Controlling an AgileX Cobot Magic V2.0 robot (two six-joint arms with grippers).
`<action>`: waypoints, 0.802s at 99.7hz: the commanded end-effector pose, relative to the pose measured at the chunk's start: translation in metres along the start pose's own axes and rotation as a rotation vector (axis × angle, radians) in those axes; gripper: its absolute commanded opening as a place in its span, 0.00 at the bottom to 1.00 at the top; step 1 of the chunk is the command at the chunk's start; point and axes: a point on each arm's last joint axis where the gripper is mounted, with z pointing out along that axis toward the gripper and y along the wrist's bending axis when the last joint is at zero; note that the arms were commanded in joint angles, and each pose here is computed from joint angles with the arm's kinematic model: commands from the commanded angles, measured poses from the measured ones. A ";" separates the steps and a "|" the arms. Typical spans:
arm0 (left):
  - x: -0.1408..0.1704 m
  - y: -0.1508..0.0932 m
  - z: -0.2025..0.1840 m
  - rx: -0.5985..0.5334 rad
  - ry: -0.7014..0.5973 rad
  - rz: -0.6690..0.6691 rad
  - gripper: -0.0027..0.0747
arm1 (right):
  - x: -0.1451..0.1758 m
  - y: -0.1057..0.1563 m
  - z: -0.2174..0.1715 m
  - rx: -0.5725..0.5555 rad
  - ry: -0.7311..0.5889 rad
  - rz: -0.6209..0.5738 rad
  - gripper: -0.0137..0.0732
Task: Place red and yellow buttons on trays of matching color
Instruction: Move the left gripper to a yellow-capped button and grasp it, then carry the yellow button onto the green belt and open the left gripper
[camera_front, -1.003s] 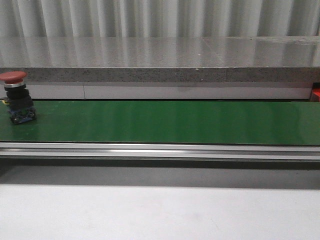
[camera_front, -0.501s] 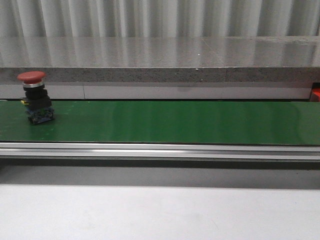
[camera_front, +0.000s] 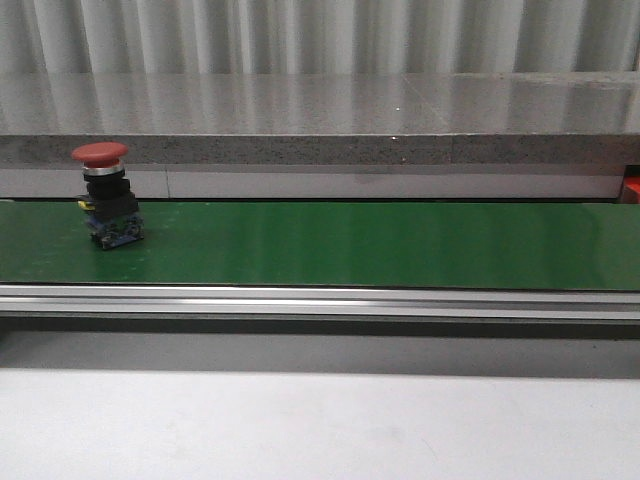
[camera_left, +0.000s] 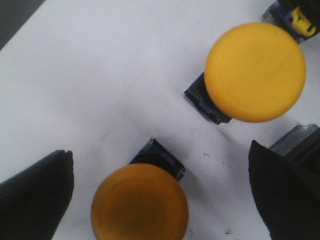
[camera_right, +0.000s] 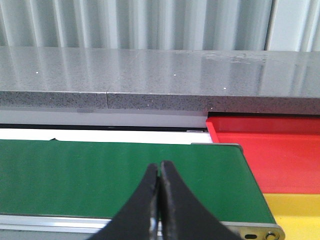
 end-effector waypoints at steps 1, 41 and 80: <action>-0.015 -0.001 -0.011 0.018 -0.110 -0.008 0.84 | -0.014 0.000 -0.002 0.004 -0.113 -0.016 0.08; -0.014 -0.002 -0.002 0.017 -0.086 -0.031 0.44 | -0.014 0.000 -0.002 0.004 -0.113 -0.016 0.08; -0.013 0.003 -0.062 0.016 -0.170 -0.064 0.01 | -0.014 0.000 -0.002 0.004 -0.113 -0.016 0.08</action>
